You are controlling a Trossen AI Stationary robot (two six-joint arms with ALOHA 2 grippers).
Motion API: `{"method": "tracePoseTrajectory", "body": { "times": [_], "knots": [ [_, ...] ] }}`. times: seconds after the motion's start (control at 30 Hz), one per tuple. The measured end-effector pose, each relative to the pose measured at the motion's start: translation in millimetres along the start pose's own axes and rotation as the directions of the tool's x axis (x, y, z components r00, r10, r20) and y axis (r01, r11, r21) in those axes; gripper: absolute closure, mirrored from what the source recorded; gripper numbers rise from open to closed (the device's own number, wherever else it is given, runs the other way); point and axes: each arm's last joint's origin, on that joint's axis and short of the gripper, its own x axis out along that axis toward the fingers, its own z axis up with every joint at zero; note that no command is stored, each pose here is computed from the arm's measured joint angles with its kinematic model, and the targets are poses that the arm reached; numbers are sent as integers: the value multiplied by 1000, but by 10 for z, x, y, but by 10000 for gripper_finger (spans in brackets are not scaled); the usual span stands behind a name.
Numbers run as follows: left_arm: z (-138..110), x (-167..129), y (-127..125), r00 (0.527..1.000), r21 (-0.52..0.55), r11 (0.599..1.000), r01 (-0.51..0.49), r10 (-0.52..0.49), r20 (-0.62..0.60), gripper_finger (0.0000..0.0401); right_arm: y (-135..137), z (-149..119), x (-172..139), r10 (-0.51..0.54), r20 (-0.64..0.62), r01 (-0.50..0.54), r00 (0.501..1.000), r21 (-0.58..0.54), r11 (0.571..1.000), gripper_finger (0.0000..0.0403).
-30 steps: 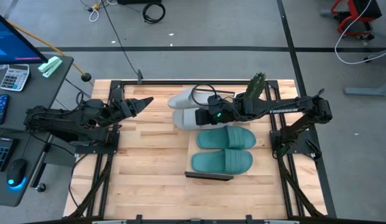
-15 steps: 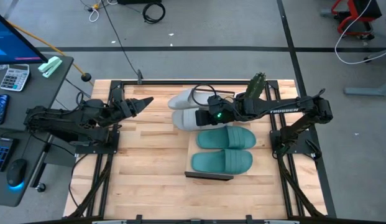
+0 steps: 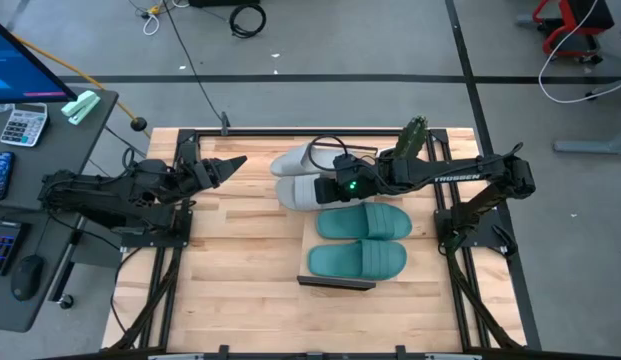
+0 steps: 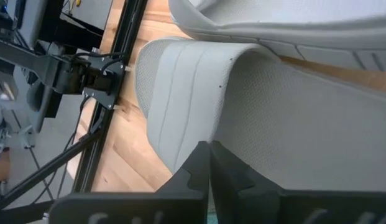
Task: Pick and place slides into the shelf
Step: Adjust the gray slides on the shelf
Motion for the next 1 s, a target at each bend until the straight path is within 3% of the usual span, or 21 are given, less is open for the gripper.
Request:
{"method": "tracePoseTrajectory", "body": {
  "times": [0.3, 0.43, 0.77, 1.0],
  "knots": [
    [-1, 0, 1, 1000, 0, 1000, 0, 0, 0, 294, 1, 11, -179, 12, -8, -12, 1000, -57, 998, 359],
    [-1, 0, 1, 1000, 0, 1000, -1, 1, 0, 294, -32, 42, -321, -22, 53, 26, 998, -78, 997, 356],
    [-7, 2, 9, 1000, 3, 1000, -8, 8, -5, 294, -50, 97, -351, -31, 86, 43, 996, -150, 988, 397],
    [-19, 4, 29, 1000, -1, 1000, -29, 29, -10, 294, -18, 213, -351, 55, 60, -40, 997, -228, 973, 342]
  ]
}}
